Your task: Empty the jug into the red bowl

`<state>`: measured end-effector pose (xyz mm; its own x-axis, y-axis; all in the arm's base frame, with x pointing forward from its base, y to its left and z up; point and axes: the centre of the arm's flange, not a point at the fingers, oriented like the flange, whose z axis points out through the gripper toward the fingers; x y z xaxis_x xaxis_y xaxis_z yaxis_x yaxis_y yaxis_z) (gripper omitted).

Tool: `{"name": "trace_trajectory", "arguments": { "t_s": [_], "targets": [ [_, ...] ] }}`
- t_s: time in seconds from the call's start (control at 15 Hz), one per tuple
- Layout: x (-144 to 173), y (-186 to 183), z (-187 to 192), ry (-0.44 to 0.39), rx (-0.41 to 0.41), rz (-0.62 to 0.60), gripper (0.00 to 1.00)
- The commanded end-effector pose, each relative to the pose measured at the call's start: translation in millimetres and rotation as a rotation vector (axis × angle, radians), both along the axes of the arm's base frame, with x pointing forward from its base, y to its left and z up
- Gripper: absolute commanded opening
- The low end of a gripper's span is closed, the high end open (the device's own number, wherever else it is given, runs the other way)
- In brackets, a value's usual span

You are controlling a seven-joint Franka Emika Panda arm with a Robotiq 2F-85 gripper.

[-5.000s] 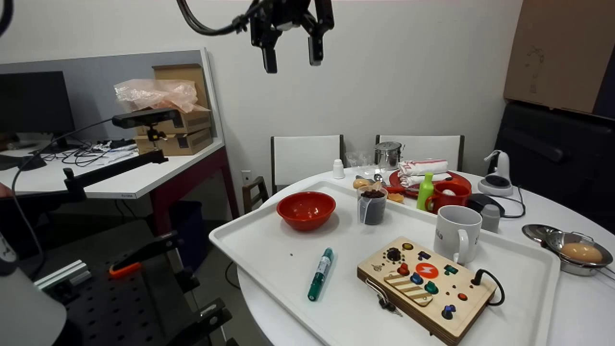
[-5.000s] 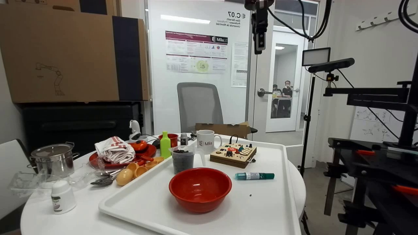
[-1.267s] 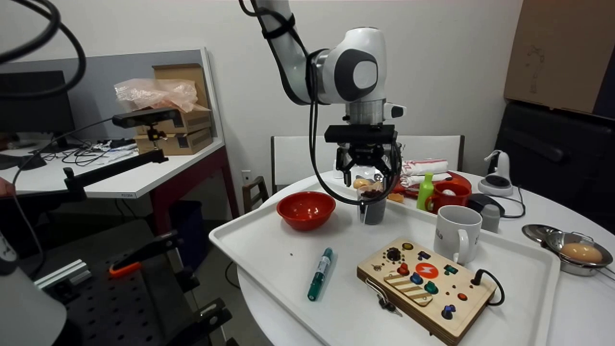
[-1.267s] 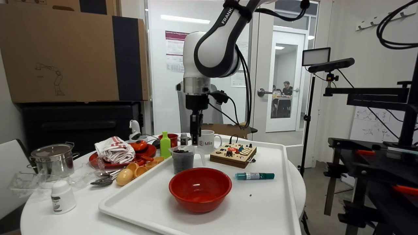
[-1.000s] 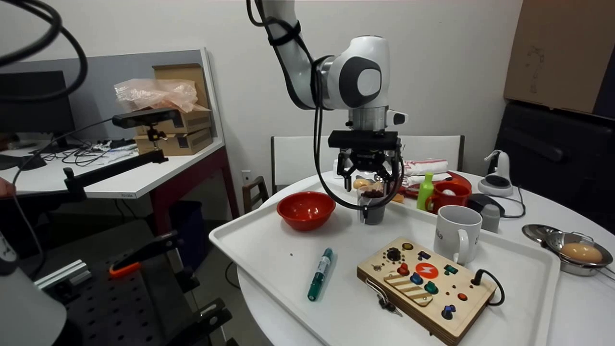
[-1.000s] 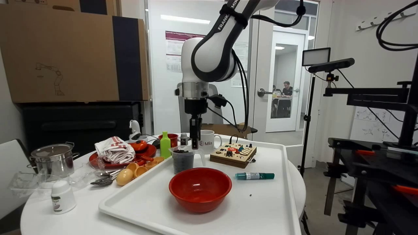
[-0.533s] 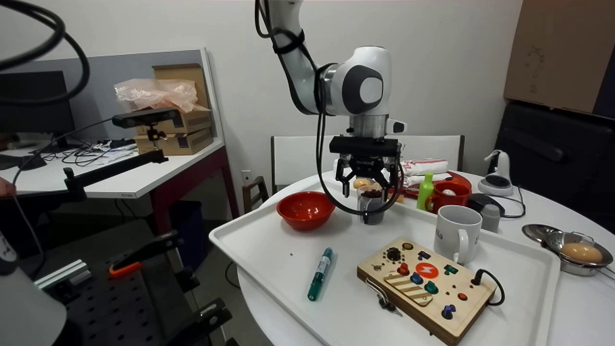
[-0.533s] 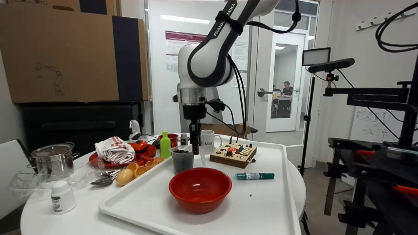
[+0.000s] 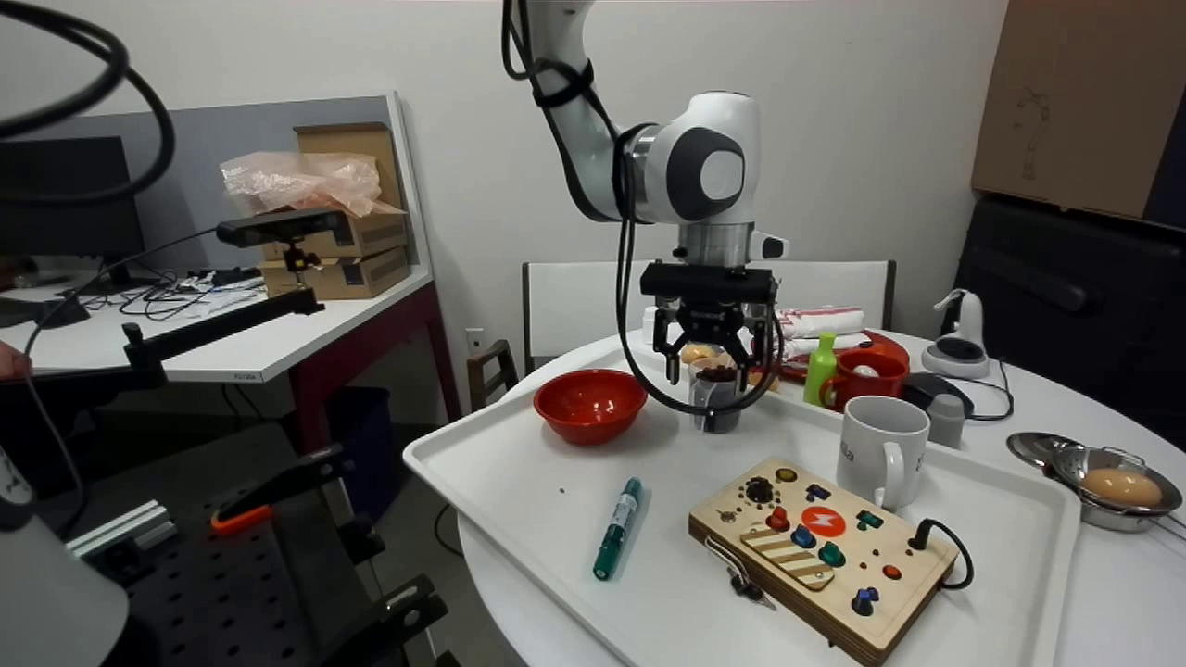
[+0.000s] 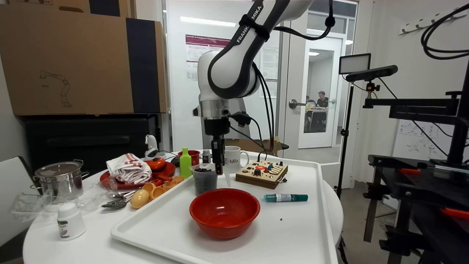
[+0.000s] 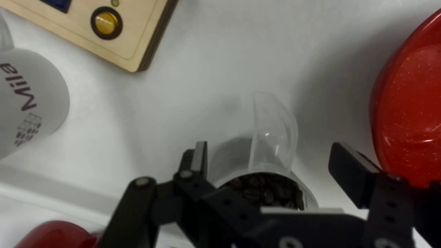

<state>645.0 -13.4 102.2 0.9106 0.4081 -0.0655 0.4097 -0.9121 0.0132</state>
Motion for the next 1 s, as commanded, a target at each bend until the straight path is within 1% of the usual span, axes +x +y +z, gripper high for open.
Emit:
{"name": "trace_trajectory", "arguments": {
  "t_s": [0.0, 0.53, 0.67, 0.93],
  "targets": [
    [9.7, -3.0, -4.6, 0.016, 0.006, 0.011, 0.64],
    [12.7, -3.3, -5.5, 0.031, -0.001, 0.009, 0.04],
    [13.3, -2.5, -6.0, 0.039, -0.008, 0.01, 0.07],
    [16.0, -1.2, -5.0, 0.045, -0.001, 0.015, 0.07]
  ]
}}
